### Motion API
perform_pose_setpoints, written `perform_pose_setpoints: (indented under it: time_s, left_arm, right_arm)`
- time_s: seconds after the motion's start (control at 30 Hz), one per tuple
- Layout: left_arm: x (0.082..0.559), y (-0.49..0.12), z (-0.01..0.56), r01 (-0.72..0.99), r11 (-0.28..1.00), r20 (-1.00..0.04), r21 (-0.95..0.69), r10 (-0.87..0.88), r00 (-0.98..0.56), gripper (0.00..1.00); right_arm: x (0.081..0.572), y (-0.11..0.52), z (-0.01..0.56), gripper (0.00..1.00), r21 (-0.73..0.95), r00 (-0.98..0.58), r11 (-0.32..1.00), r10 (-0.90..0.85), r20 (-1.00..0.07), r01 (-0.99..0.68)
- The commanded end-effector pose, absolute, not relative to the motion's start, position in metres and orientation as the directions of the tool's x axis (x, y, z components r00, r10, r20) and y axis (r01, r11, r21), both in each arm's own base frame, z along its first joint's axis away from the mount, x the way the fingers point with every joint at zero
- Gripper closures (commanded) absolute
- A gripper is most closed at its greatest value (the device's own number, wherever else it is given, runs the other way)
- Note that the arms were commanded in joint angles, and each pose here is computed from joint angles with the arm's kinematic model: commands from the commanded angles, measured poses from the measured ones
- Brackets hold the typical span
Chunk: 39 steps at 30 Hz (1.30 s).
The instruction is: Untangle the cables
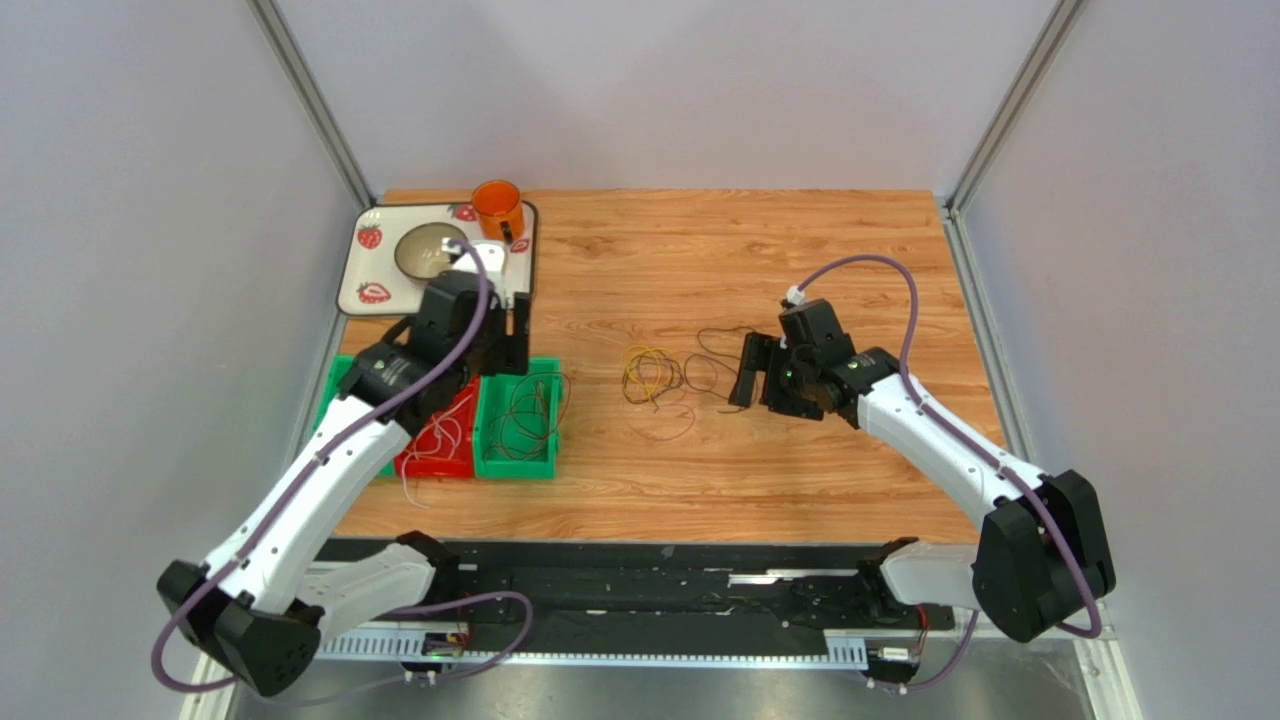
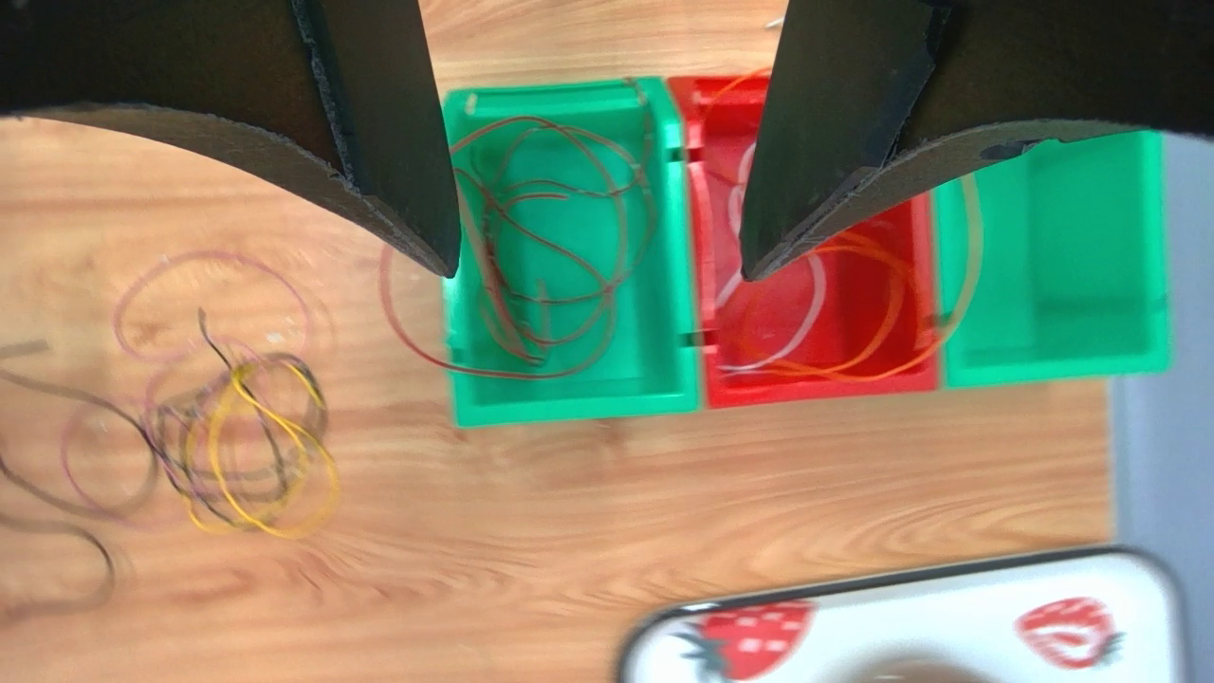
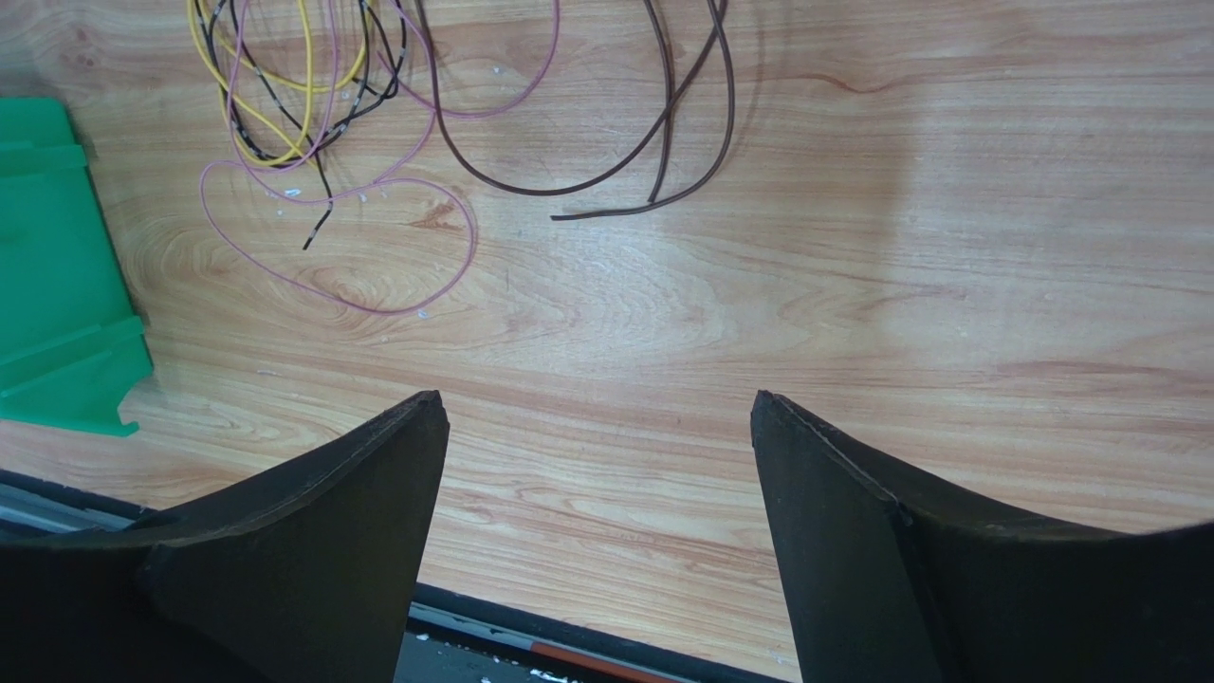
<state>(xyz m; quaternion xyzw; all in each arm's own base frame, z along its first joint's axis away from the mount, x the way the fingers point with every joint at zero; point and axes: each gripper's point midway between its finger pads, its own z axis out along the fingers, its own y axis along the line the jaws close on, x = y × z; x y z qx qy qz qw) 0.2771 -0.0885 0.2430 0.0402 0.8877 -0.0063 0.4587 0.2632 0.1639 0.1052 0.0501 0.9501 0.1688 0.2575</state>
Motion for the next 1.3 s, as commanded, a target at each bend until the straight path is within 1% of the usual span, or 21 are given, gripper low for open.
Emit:
perform_pose_setpoints:
  time_s: [0.0, 0.13, 0.3, 0.37, 0.43, 0.57, 0.6, 0.67, 0.7, 0.73, 0.83, 0.93, 1.0, 1.1, 1.17, 1.27]
  left_arm:
    - [0.290, -0.142, 0.243, 0.188, 0.982, -0.822, -0.008, 0.100, -0.560, 0.21]
    - [0.300, -0.178, 0.223, 0.243, 0.969, -0.809, -0.045, 0.108, -0.578, 0.23]
    - [0.305, -0.228, 0.196, 0.344, 0.937, -0.793, -0.056, 0.167, -0.586, 0.25]
    - [0.308, -0.240, 0.179, 0.345, 0.937, -0.772, -0.047, 0.185, -0.608, 0.25]
    - [0.307, -0.259, 0.174, 0.368, 0.928, -0.769, -0.059, 0.193, -0.610, 0.25]
    - [0.300, -0.302, 0.145, 0.452, 0.890, -0.746, -0.055, 0.264, -0.611, 0.26]
    - [0.301, -0.314, 0.146, 0.477, 0.876, -0.759, -0.066, 0.267, -0.594, 0.26]
    - [0.291, -0.337, 0.135, 0.573, 0.819, -0.762, -0.024, 0.356, -0.541, 0.26]
    - [0.290, -0.348, 0.137, 0.607, 0.794, -0.775, -0.013, 0.376, -0.508, 0.26]
    - [0.288, -0.355, 0.135, 0.659, 0.751, -0.776, 0.033, 0.434, -0.457, 0.25]
    - [0.282, -0.373, 0.126, 0.741, 0.665, -0.767, 0.089, 0.521, -0.375, 0.23]
    - [0.285, -0.385, 0.123, 0.785, 0.609, -0.768, 0.115, 0.556, -0.319, 0.22]
    - [0.290, -0.393, 0.121, 0.800, 0.585, -0.762, 0.134, 0.577, -0.294, 0.21]
    - [0.297, -0.402, 0.111, 0.828, 0.530, -0.732, 0.184, 0.636, -0.244, 0.22]
    - [0.298, -0.408, 0.096, 0.848, 0.494, -0.702, 0.190, 0.673, -0.234, 0.23]
    - [0.299, -0.416, 0.089, 0.869, 0.456, -0.684, 0.191, 0.697, -0.216, 0.24]
  right_arm:
    - [0.273, 0.153, 0.116, 0.17, 0.301, -0.832, 0.953, 0.189, -0.521, 0.028]
    - [0.273, 0.142, 0.114, 0.17, 0.269, -0.820, 0.961, 0.207, -0.533, 0.067]
    - [0.273, 0.126, 0.107, 0.18, 0.234, -0.806, 0.963, 0.246, -0.539, 0.137]
    - [0.273, 0.124, 0.104, 0.18, 0.230, -0.807, 0.961, 0.255, -0.533, 0.151]
    - [0.275, 0.123, 0.102, 0.18, 0.227, -0.808, 0.960, 0.261, -0.528, 0.161]
    - [0.280, 0.120, 0.100, 0.18, 0.221, -0.808, 0.957, 0.277, -0.520, 0.186]
    - [0.282, 0.114, 0.100, 0.17, 0.216, -0.803, 0.954, 0.294, -0.519, 0.209]
    - [0.283, 0.105, 0.096, 0.17, 0.218, -0.798, 0.942, 0.332, -0.503, 0.255]
    - [0.284, 0.097, 0.093, 0.18, 0.233, -0.794, 0.928, 0.369, -0.483, 0.289]
    - [0.284, 0.094, 0.092, 0.18, 0.245, -0.792, 0.920, 0.388, -0.472, 0.305]
    - [0.284, 0.085, 0.090, 0.17, 0.296, -0.786, 0.894, 0.439, -0.436, 0.335]
    - [0.287, 0.080, 0.088, 0.18, 0.297, -0.786, 0.893, 0.441, -0.433, 0.337]
    - [0.285, 0.087, 0.085, 0.18, 0.318, -0.809, 0.893, 0.432, -0.399, 0.320]
    - [0.284, 0.092, 0.079, 0.18, 0.332, -0.826, 0.891, 0.426, -0.369, 0.311]
    - [0.285, 0.093, 0.079, 0.18, 0.339, -0.829, 0.889, 0.425, -0.363, 0.307]
    - [0.286, 0.095, 0.078, 0.18, 0.340, -0.836, 0.893, 0.414, -0.360, 0.296]
